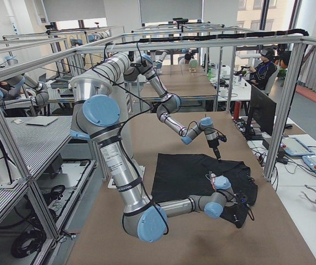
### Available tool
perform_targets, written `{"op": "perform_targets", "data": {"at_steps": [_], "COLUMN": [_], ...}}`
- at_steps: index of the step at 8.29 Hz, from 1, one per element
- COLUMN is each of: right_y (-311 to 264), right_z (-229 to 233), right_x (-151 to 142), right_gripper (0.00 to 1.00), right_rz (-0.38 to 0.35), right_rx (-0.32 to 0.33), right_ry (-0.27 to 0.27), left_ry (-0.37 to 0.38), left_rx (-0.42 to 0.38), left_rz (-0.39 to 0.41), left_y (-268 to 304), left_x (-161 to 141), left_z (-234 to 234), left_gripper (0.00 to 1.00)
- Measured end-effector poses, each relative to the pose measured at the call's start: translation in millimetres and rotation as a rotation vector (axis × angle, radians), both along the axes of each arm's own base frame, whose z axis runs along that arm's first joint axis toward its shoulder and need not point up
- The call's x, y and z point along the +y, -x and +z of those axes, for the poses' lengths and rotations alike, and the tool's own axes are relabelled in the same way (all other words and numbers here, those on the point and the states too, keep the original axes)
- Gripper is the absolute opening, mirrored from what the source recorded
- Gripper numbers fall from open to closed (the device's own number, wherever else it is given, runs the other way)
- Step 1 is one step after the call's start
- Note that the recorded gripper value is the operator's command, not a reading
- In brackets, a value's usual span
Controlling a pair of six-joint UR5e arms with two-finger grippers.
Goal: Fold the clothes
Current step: 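Grasp the other sleeve with the right gripper and fold it inward over the chest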
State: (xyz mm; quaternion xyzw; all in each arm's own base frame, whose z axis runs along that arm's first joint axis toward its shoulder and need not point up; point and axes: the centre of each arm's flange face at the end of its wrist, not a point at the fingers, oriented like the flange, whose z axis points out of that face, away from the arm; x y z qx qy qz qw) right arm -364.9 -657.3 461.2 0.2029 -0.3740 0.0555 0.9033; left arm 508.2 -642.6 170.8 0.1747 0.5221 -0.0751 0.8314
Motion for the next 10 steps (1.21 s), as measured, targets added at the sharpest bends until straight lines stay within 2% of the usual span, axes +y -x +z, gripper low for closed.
{"op": "perform_targets", "data": {"at_steps": [2,7,8,9,10], "right_y": [2,-6,-7,-7,-7], "right_z": [2,3,4,2,1], "right_x": [1,-16,-20,-23,-25], "right_gripper": [0.55,0.56,0.53,0.4,0.2], "right_rz": [-0.014,-0.017,-0.018,-0.018,-0.018], "right_rx": [0.008,0.027,0.032,0.033,0.033], "right_ry": [-0.009,-0.017,-0.016,-0.018,-0.019], "left_ry": [-0.001,-0.005,-0.006,-0.006,-0.007], "left_rx": [-0.001,-0.003,-0.004,-0.004,-0.004], "left_rz": [0.0,0.001,0.001,0.002,0.002], "left_y": [0,0,0,0,0], "left_x": [0,0,0,0,0], "left_z": [0,1,1,1,1], "left_gripper": [0.95,0.95,0.95,0.95,0.95]}}
